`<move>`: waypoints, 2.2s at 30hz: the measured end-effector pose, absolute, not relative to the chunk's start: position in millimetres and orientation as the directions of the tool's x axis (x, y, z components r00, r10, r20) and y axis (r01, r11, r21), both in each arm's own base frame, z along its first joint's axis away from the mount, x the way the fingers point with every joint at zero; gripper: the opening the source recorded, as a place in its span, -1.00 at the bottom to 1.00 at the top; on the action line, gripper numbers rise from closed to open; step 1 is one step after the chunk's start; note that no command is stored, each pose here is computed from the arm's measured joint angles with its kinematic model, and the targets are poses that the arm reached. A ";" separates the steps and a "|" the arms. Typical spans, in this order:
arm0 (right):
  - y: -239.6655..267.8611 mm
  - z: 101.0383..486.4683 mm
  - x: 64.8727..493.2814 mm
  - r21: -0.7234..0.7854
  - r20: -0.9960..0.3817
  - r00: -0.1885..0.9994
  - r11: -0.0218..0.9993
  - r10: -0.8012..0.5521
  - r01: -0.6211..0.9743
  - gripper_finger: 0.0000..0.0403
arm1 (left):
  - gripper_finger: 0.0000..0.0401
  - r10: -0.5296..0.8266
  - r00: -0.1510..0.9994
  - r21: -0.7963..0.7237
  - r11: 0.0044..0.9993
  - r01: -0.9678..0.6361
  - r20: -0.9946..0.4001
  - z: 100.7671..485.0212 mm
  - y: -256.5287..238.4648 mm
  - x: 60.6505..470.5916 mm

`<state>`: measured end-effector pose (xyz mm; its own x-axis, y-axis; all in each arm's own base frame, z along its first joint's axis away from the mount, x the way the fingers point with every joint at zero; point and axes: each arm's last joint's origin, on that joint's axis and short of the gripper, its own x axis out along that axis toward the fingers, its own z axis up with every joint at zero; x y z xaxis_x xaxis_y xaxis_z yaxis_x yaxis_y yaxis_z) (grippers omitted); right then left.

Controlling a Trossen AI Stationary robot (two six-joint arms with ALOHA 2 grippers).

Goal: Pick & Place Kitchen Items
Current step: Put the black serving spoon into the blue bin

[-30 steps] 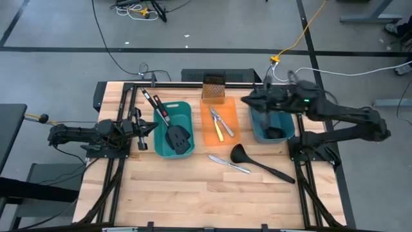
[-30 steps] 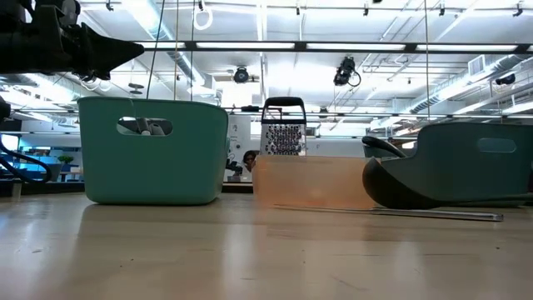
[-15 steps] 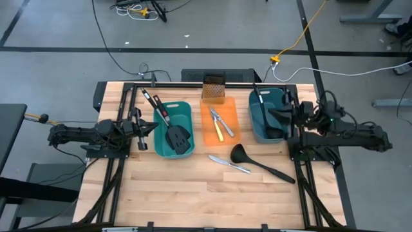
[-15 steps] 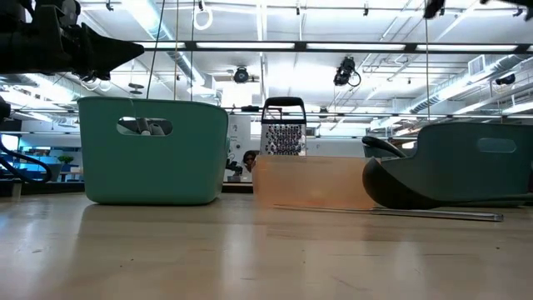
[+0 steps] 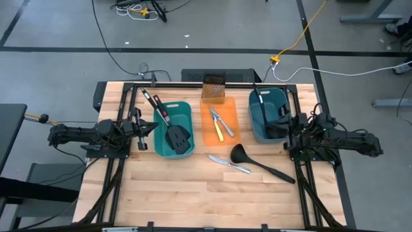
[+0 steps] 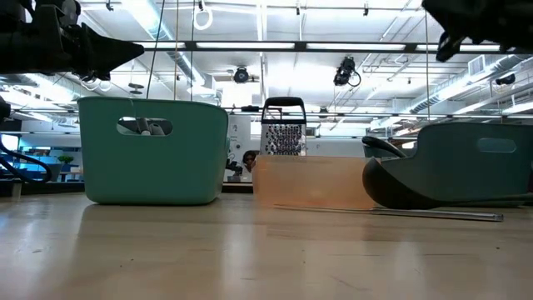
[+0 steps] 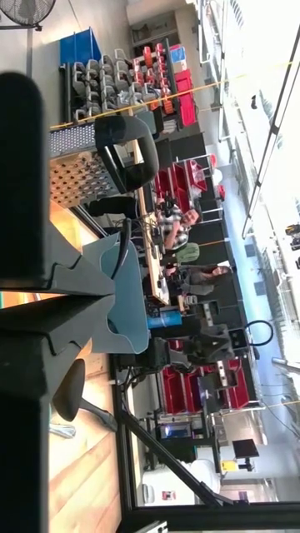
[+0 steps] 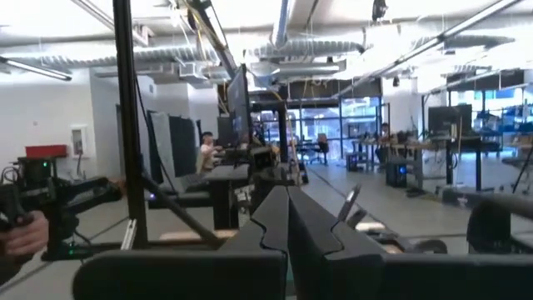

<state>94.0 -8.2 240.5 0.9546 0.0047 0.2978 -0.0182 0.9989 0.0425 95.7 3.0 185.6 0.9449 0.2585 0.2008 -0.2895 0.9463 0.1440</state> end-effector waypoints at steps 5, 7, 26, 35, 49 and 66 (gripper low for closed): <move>-8.3 233.5 92.5 0.049 0.294 0.956 0.999 -0.006 -0.009 -0.99 | -0.93 0.258 0.945 0.144 0.946 -0.289 0.201 185.6 3.0 95.6; -8.2 232.5 92.3 0.049 0.283 0.959 0.999 -0.003 -0.011 -0.99 | -0.93 0.259 0.945 0.144 0.946 -0.290 0.201 185.7 3.0 95.6; -9.1 219.3 94.9 0.112 0.150 0.988 0.994 -0.028 0.011 -0.97 | -0.93 0.262 0.944 0.143 0.945 -0.293 0.200 185.6 3.1 95.6; -9.1 218.6 95.0 0.123 0.142 0.990 0.992 -0.028 0.010 -0.97 | -0.93 0.251 0.947 0.141 0.949 -0.281 0.201 185.6 2.8 95.7; -9.1 218.1 95.1 0.116 0.138 0.990 0.993 -0.029 0.013 -0.97 | -0.96 0.141 0.966 0.094 0.982 -0.165 0.218 207.3 -0.9 103.9; -9.2 215.9 95.3 0.138 0.114 0.993 0.990 -0.029 0.013 -0.97 | -0.90 -0.125 0.982 0.209 0.966 0.153 -0.141 264.5 -24.7 253.9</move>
<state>95.3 -9.2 215.9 0.9931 -0.0289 0.1135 0.0131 0.9904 0.1379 253.9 -24.7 264.5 0.9821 -0.1251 -0.1409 0.1530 0.9658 0.2094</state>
